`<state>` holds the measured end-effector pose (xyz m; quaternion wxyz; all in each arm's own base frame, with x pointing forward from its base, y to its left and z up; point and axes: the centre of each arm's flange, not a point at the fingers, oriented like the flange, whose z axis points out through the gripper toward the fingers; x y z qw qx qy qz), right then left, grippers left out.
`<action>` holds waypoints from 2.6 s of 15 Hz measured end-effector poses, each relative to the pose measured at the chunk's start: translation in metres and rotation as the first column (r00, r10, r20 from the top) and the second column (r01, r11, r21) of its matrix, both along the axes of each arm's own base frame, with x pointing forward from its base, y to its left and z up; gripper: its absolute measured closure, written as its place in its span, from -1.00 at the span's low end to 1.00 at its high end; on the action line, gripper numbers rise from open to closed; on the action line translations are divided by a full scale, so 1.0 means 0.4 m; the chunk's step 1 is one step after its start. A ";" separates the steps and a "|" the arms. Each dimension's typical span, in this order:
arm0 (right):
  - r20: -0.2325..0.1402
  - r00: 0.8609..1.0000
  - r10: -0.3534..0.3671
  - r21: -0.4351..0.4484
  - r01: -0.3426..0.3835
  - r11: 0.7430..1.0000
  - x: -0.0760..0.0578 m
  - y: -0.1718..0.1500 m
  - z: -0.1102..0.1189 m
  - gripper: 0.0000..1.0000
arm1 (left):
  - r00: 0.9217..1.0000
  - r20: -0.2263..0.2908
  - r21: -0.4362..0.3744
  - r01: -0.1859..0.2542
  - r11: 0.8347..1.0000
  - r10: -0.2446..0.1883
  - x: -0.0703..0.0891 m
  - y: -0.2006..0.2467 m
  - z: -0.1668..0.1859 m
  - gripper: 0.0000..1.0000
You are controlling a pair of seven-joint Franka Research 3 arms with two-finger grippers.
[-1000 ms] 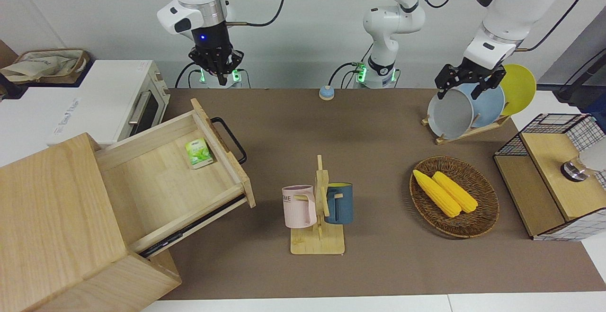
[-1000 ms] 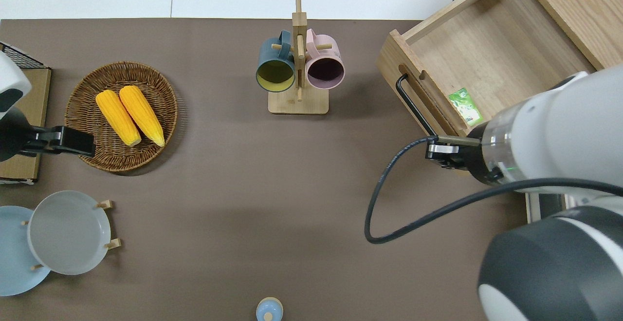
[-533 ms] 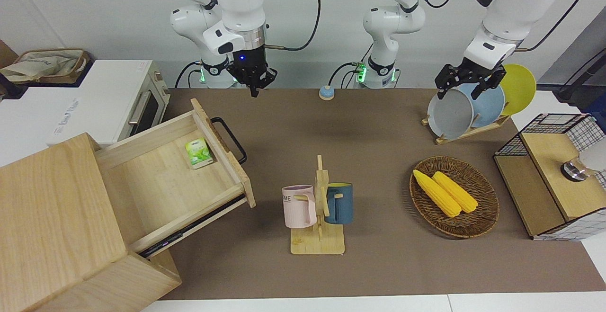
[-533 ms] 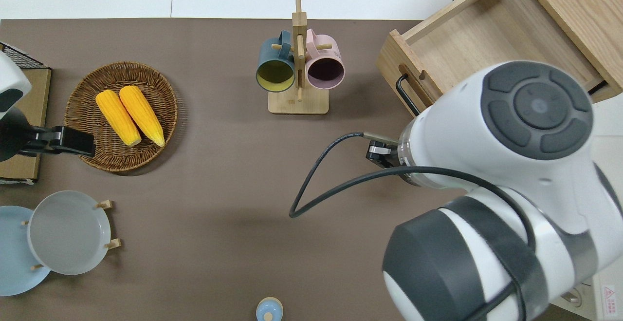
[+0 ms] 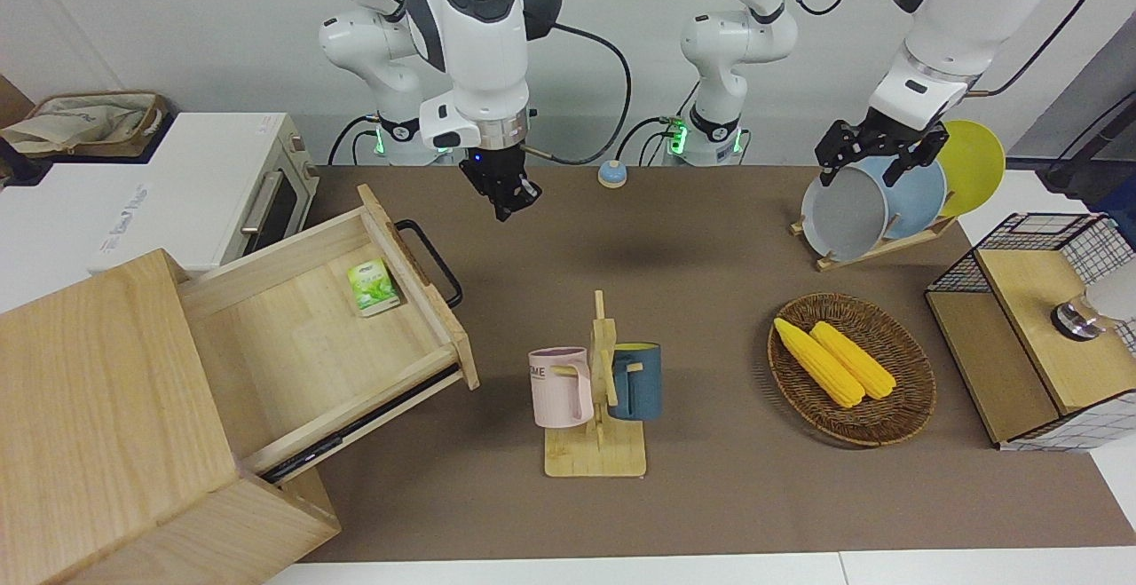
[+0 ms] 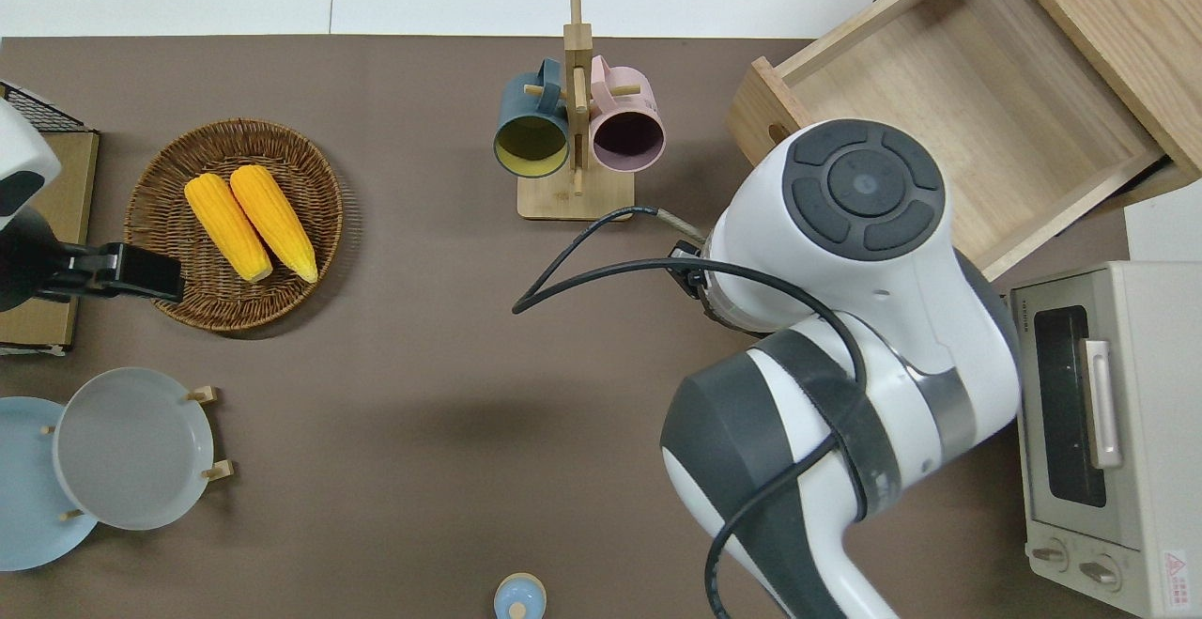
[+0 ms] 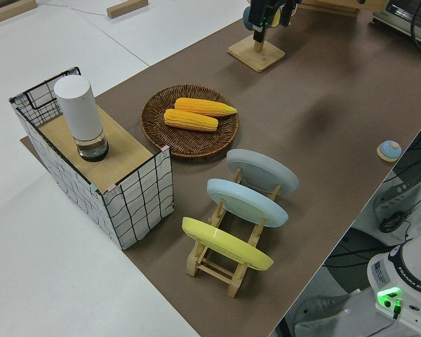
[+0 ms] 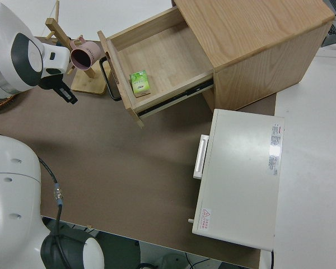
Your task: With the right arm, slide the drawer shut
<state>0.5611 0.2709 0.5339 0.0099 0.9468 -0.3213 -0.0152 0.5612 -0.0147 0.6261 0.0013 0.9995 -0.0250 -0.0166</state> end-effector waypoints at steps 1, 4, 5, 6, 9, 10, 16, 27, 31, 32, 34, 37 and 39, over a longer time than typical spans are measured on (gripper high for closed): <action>-0.001 1.000 -0.011 -0.001 0.011 1.000 0.009 0.000 -0.020 0.98 | 1.000 0.000 0.000 0.000 1.000 0.000 0.000 0.000 0.000 -0.99; 0.008 0.999 -0.047 0.002 0.047 0.999 0.047 -0.011 -0.072 0.98 | 1.000 0.000 0.000 0.000 1.000 0.000 0.000 0.000 0.000 -0.99; 0.012 0.998 -0.055 0.002 0.055 0.998 0.058 -0.019 -0.084 0.98 | 1.000 0.000 0.000 0.000 1.000 0.000 0.000 0.000 0.000 -0.99; 0.015 0.998 -0.064 0.002 0.064 0.998 0.069 -0.029 -0.094 0.98 | 1.000 0.000 0.000 0.000 1.000 0.000 0.000 0.000 0.000 -0.99; 0.012 0.994 -0.106 -0.007 0.106 0.994 0.099 -0.069 -0.126 0.98 | 1.000 0.000 0.000 0.000 1.000 0.000 0.000 0.000 0.000 -0.99; 0.016 0.992 -0.128 -0.007 0.128 0.992 0.107 -0.078 -0.131 0.98 | 1.000 0.000 0.000 0.000 1.000 0.000 0.000 0.000 0.000 -0.99; 0.040 0.977 -0.210 -0.032 0.212 0.977 0.130 -0.092 -0.162 0.98 | 1.000 0.000 0.000 0.000 1.000 0.000 0.000 0.000 0.000 -0.99; 0.078 0.960 -0.268 -0.033 0.271 0.962 0.194 -0.189 -0.152 0.98 | 1.000 0.000 0.000 0.000 1.000 0.000 0.000 0.000 0.000 -0.99; 0.086 0.948 -0.306 -0.028 0.309 0.951 0.224 -0.250 -0.148 0.98 | 1.000 0.000 0.000 0.000 1.000 0.000 0.000 0.000 0.000 -0.99; 0.089 0.943 -0.319 -0.025 0.323 0.946 0.233 -0.271 -0.148 0.98 | 1.000 0.000 0.000 0.000 1.000 0.000 0.000 0.000 0.000 -0.99; 0.096 0.936 -0.338 -0.020 0.341 0.940 0.247 -0.304 -0.150 0.98 | 1.000 0.000 0.000 0.000 1.000 0.000 0.000 0.000 0.000 -0.99; 0.098 0.939 -0.330 -0.019 0.334 0.942 0.262 -0.352 -0.157 0.98 | 1.000 0.000 0.000 0.000 1.000 0.000 0.000 0.000 0.000 -0.99; 0.106 0.937 -0.331 -0.014 0.335 0.942 0.271 -0.375 -0.158 0.98 | 1.000 0.000 0.000 0.000 1.000 0.000 0.000 0.000 0.000 -0.99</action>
